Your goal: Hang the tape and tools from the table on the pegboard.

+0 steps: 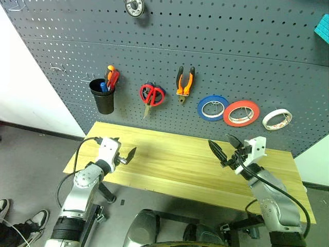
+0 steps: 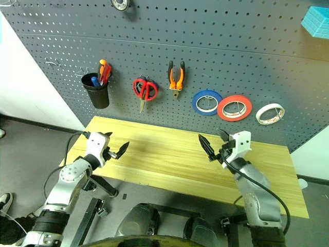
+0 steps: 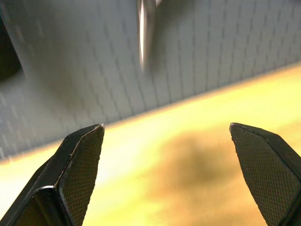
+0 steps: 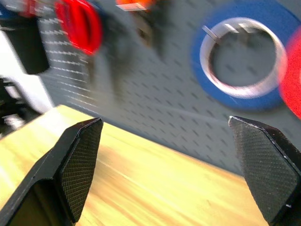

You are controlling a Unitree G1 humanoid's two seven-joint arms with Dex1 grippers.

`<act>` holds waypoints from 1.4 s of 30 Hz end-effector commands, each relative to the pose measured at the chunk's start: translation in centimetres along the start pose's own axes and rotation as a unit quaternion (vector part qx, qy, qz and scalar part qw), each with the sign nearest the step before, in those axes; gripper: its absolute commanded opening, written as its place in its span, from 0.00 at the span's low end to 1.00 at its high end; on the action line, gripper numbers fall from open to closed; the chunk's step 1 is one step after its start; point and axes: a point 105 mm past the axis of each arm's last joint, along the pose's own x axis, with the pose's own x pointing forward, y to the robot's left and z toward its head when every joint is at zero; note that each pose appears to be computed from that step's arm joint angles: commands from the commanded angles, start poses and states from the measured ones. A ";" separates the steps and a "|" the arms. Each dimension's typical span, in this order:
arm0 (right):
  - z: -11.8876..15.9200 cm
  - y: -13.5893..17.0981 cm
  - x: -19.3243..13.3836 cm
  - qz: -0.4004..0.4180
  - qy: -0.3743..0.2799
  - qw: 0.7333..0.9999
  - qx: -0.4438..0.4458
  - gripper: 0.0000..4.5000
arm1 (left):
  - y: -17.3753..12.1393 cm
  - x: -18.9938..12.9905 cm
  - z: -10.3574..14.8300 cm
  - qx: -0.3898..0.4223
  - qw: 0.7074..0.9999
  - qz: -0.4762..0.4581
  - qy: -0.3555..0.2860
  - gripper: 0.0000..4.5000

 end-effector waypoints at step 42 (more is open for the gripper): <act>-4.5 -3.1 -6.0 -0.026 0.059 0.997 0.037 0.24 | 1.0 -0.4 -3.1 -0.049 0.998 -0.007 0.028 0.56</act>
